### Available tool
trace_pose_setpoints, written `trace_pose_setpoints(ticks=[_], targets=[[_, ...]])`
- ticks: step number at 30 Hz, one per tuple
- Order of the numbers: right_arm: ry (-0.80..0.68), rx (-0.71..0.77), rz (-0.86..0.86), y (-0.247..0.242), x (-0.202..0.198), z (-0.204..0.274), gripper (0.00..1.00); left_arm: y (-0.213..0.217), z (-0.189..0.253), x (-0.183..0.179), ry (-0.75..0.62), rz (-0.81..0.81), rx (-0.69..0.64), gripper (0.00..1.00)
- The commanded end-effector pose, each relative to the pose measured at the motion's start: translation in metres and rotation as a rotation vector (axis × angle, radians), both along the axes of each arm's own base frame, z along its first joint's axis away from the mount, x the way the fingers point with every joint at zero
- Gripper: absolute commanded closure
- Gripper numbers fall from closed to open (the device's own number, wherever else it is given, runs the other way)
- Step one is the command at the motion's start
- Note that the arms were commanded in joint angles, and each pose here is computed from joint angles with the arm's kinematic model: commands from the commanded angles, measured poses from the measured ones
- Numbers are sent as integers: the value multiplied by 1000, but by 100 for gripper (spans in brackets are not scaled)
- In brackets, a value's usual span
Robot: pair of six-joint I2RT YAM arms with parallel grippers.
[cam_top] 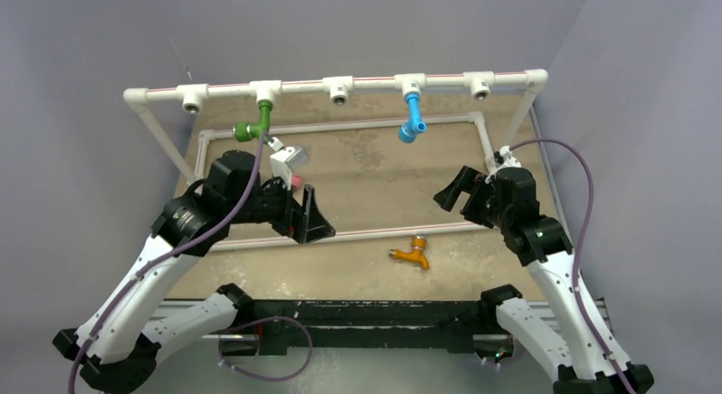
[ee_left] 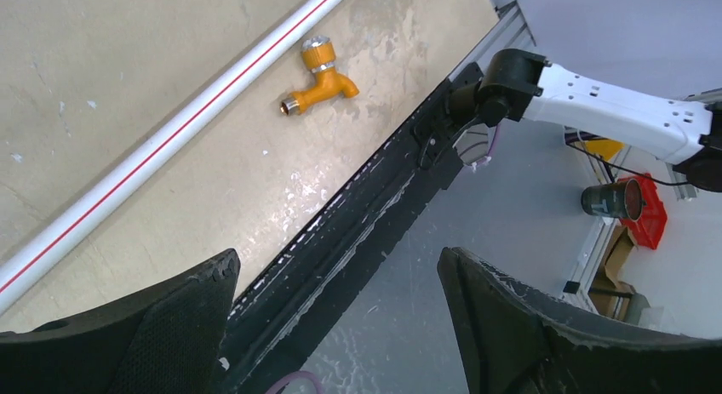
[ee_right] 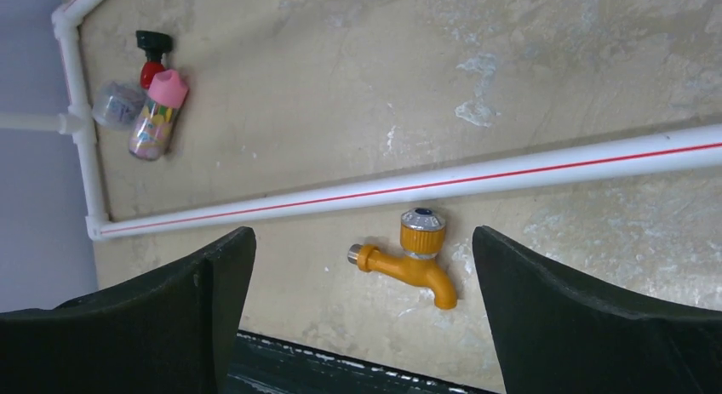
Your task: Install the water faucets
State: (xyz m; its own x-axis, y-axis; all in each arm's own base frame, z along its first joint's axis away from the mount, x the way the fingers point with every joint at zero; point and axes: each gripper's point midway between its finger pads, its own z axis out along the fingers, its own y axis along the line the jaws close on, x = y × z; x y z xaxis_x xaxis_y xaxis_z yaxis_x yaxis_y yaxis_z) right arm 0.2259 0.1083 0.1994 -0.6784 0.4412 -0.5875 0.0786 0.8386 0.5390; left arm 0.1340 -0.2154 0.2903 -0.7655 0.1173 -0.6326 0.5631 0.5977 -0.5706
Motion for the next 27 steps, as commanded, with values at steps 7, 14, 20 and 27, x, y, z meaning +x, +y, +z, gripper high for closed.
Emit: trace_pose_setpoints(ticks=[7,14,20,27], targets=[[139,-87,-69,-15,2,-24,2,2,33,3,-127,46,-109,13],[93,-61,64,4,8,-38,2,-5,42,12,-136,38,-104,13],[152,-42,44,27,-3,-63,2,-10,45,16,-131,26,-103,14],[219,-71,-18,45,-17,-87,3,-7,47,10,-125,31,-114,14]])
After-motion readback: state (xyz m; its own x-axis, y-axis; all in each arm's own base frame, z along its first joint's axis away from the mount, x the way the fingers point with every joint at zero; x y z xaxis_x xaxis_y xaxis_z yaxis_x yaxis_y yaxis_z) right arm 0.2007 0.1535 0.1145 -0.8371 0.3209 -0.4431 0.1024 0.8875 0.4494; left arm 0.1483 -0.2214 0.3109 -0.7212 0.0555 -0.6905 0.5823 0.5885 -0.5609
